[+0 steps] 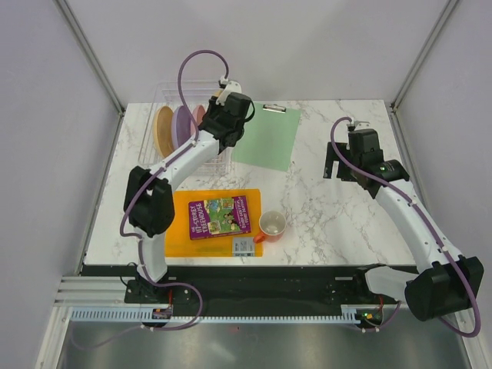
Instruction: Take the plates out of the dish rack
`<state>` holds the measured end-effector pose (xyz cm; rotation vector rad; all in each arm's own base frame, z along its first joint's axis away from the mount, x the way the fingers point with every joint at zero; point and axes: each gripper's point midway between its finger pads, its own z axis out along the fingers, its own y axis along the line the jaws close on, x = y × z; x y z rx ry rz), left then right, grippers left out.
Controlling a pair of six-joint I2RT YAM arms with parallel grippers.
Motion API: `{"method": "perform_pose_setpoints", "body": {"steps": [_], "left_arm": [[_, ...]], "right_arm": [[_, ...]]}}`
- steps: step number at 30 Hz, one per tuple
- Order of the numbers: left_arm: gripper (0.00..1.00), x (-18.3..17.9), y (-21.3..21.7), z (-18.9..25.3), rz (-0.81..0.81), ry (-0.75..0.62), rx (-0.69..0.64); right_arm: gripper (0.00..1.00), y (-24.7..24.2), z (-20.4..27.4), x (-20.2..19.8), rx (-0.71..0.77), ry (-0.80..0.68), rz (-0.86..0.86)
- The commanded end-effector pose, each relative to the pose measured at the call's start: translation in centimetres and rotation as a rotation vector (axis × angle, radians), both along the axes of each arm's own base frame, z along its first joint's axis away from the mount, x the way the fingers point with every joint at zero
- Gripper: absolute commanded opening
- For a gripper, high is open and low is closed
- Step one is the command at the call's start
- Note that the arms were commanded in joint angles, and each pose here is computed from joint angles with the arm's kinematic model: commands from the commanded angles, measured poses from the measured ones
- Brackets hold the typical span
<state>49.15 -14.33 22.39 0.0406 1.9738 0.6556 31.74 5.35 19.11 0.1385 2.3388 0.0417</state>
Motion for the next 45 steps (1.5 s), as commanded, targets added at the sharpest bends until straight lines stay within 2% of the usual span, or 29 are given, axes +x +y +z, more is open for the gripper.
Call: {"method": "perform_pose_setpoints", "body": {"steps": [1, 4, 9, 10, 11, 12, 14, 15, 16, 17, 18, 20, 21, 24, 25, 26, 30, 41, 42, 45], "left_arm": [[0.02, -0.3, 0.7, 9.1, 0.068, -0.186, 0.099], [0.02, -1.0, 0.8, 11.9, 0.063, -0.217, 0.163], [0.02, -3.2, 0.3, 15.4, -0.005, -0.278, 0.084], [0.02, -4.3, -0.5, 16.5, -0.064, -0.283, 0.027], [0.02, -4.7, -1.5, 17.5, -0.084, -0.321, -0.117], [0.02, -5.7, -2.8, 15.8, -0.193, -0.201, -0.153], [0.02, -7.4, -4.8, 15.4, -0.281, -0.153, -0.345], [0.02, -8.4, -7.1, 14.1, -0.391, -0.074, -0.433], [0.02, -9.6, -7.7, 14.5, -0.44, -0.064, -0.512], [0.02, -10.3, -8.8, 12.4, -0.449, -0.011, -0.597], [0.02, -11.4, -11.3, 12.2, -0.566, 0.039, -0.699], [0.02, -12.9, -13.1, 10.6, -0.615, 0.111, -0.822], [0.02, -14.2, -15.0, 10.4, -0.706, 0.168, -0.892], [0.02, -16.2, -17.6, 9.2, -0.8, 0.251, -1.039], [0.02, -16.2, -18.2, 9.7, -0.829, 0.232, -1.076], [0.02, -16.6, -18.4, 8.6, -0.818, 0.259, -1.108], [0.02, -17.5, -18.5, 8.1, -0.828, 0.275, -1.148], [0.02, -18.6, -17.8, 8.0, -0.829, 0.251, -1.199], [0.02, -18.7, -17.8, 8.2, -0.839, 0.244, -1.206], [0.02, -19.2, -17.9, 8.0, -0.858, 0.252, -1.236]], "right_arm": [[0.98, 0.5, 0.3, 0.5, 0.016, -0.019, 0.017], [0.98, 0.6, 0.5, 0.4, 0.022, -0.02, 0.02], [0.98, 1.6, 2.1, 0.4, 0.062, -0.059, 0.062], [0.98, 1.9, 2.5, 0.4, 0.077, -0.066, 0.074], [0.98, 2.5, 3.0, 0.4, 0.103, -0.078, 0.094], [0.98, 2.9, 3.5, 0.4, 0.123, -0.089, 0.107], [0.98, 4.0, 4.4, 0.5, 0.184, -0.116, 0.143], [0.98, 4.5, 4.8, 0.3, 0.218, -0.126, 0.152], [0.98, 5.1, 5.4, 0.5, 0.246, -0.145, 0.165], [0.98, 5.6, 5.7, 0.4, 0.275, -0.157, 0.183], [0.98, 6.3, 6.7, 0.4, 0.323, -0.191, 0.198], [0.98, 6.9, 6.8, 0.2, 0.364, -0.204, 0.213], [0.98, 7.6, 7.9, 0.1, 0.41, -0.241, 0.232], [0.98, 8.4, 8.7, -0.2, 0.474, -0.29, 0.255], [0.98, 8.9, 8.9, -0.4, 0.505, -0.292, 0.266], [0.98, 9.0, 8.8, -0.5, 0.517, -0.292, 0.27], [0.98, 9.5, 9.1, -0.6, 0.557, -0.307, 0.279], [0.98, 8.8, 6.4, -0.8, 0.533, -0.264, 0.229], [0.96, 8.8, 6.3, -0.8, 0.53, -0.263, 0.235], [0.76, 9.3, 6.1, -0.9, 0.542, -0.254, 0.262]]}}
